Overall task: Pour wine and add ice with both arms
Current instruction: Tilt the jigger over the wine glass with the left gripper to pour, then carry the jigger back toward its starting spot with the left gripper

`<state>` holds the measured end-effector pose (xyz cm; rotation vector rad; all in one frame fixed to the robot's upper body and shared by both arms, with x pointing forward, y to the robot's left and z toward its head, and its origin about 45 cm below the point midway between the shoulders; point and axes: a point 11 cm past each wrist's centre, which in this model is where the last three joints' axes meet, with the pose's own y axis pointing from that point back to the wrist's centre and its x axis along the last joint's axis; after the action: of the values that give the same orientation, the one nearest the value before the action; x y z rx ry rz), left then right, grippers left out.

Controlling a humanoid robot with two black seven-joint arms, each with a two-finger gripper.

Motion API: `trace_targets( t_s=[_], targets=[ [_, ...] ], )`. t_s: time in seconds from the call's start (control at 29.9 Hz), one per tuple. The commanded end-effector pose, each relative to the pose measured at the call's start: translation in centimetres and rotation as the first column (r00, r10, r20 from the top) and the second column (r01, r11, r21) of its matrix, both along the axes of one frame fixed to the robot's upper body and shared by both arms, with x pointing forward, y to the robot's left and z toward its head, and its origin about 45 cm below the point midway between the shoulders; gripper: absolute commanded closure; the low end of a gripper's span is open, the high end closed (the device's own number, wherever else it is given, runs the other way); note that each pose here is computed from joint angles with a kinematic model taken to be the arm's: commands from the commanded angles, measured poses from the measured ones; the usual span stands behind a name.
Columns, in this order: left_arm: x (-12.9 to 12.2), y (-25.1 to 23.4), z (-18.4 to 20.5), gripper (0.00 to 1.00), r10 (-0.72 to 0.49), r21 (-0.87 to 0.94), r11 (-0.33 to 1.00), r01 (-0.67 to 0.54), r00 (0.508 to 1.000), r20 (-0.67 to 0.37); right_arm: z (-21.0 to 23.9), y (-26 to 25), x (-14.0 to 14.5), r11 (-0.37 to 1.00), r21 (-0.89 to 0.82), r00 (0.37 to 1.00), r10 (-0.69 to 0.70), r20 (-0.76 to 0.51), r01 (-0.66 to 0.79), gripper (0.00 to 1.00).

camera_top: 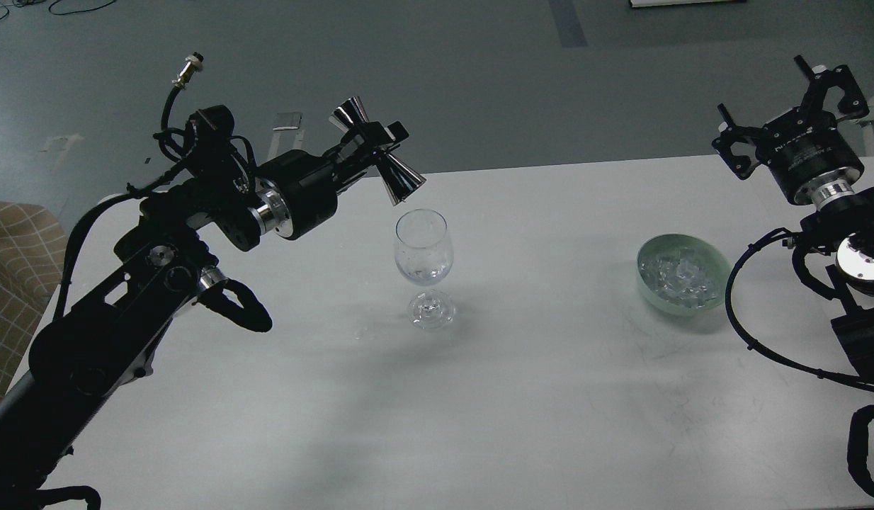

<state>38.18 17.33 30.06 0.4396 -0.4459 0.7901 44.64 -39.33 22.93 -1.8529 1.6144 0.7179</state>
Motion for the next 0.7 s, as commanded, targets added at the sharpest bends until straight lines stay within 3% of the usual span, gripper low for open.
trace_targets(
  t_s=[0.0, 0.17, 0.37, 0.67],
  targets=[
    [-0.1, 0.1, -0.2, 0.93, 0.000, 0.000, 1.000, 0.000, 1.000, -0.004, 0.2, -0.6, -0.1, 1.000, -0.010, 1.000, -0.008, 0.001, 0.008, 0.00],
    [-0.1, 0.3, -0.2, 0.93, 0.009, -0.030, 1.000, -0.009, 1.000, -0.017, 0.2, -0.7, -0.1, 1.000, -0.012, 1.000, -0.008, -0.001, 0.008, 0.00],
    [-0.1, 1.2, 0.9, 0.93, 0.012, -0.252, 0.967, -0.043, 0.992, -0.127, 0.2, -0.6, -0.1, 1.000, -0.014, 1.000, -0.008, 0.000, 0.008, 0.00],
    [0.1, 8.5, 2.6, 0.93, 0.061, -0.633, 0.725, -0.272, 0.940, -0.335, 0.1, -0.6, -0.1, 1.000, -0.015, 1.000, -0.006, -0.002, 0.006, 0.00]
  ],
)
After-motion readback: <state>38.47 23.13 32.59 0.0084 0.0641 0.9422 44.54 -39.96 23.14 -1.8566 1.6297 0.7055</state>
